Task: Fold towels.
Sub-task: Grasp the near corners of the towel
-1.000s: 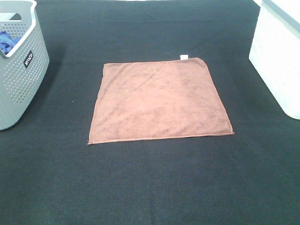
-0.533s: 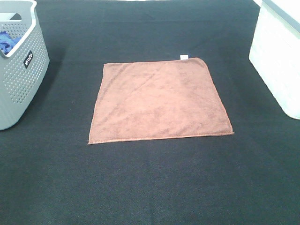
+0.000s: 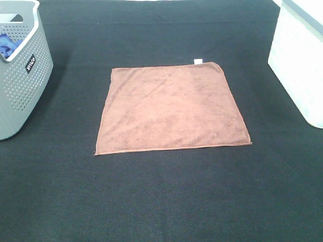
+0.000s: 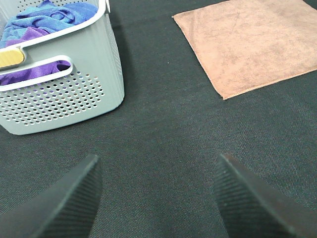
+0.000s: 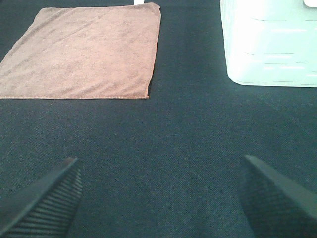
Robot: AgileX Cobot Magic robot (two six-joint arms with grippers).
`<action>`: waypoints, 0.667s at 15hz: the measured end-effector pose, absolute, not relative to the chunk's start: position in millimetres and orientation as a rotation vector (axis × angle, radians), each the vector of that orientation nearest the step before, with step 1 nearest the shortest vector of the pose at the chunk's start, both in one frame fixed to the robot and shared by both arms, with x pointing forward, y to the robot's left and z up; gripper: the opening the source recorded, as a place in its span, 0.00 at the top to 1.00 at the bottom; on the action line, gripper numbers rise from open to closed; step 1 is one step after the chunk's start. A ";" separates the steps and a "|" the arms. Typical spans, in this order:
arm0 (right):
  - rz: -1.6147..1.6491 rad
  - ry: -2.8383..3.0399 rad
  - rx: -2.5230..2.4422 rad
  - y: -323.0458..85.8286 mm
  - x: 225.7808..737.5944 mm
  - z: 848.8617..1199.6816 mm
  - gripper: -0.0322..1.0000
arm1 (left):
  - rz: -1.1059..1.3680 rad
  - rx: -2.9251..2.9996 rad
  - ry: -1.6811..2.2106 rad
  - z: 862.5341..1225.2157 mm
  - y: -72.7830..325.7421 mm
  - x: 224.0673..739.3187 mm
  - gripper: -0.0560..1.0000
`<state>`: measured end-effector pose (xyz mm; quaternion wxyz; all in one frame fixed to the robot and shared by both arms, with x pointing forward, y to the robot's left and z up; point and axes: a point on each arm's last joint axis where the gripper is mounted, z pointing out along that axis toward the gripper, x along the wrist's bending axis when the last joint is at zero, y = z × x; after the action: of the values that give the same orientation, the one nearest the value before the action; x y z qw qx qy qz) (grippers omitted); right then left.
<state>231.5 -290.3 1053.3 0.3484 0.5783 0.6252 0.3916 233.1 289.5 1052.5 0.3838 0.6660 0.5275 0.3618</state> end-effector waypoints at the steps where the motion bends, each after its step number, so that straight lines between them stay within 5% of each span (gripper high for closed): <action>1: 1.015 1.621 1.499 -290.3 231.5 1053.3 0.19 | 0.922 1.698 1.345 1052.5 289.5 233.1 0.35; 10: 1.015 1.621 1.499 -290.3 231.5 1053.3 0.19 | 0.922 1.698 1.345 1052.5 289.5 233.1 0.35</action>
<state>231.5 -290.3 1053.3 0.3484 0.5783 0.6252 0.3916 233.1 289.5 1052.5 0.3838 0.6660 0.5275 0.3618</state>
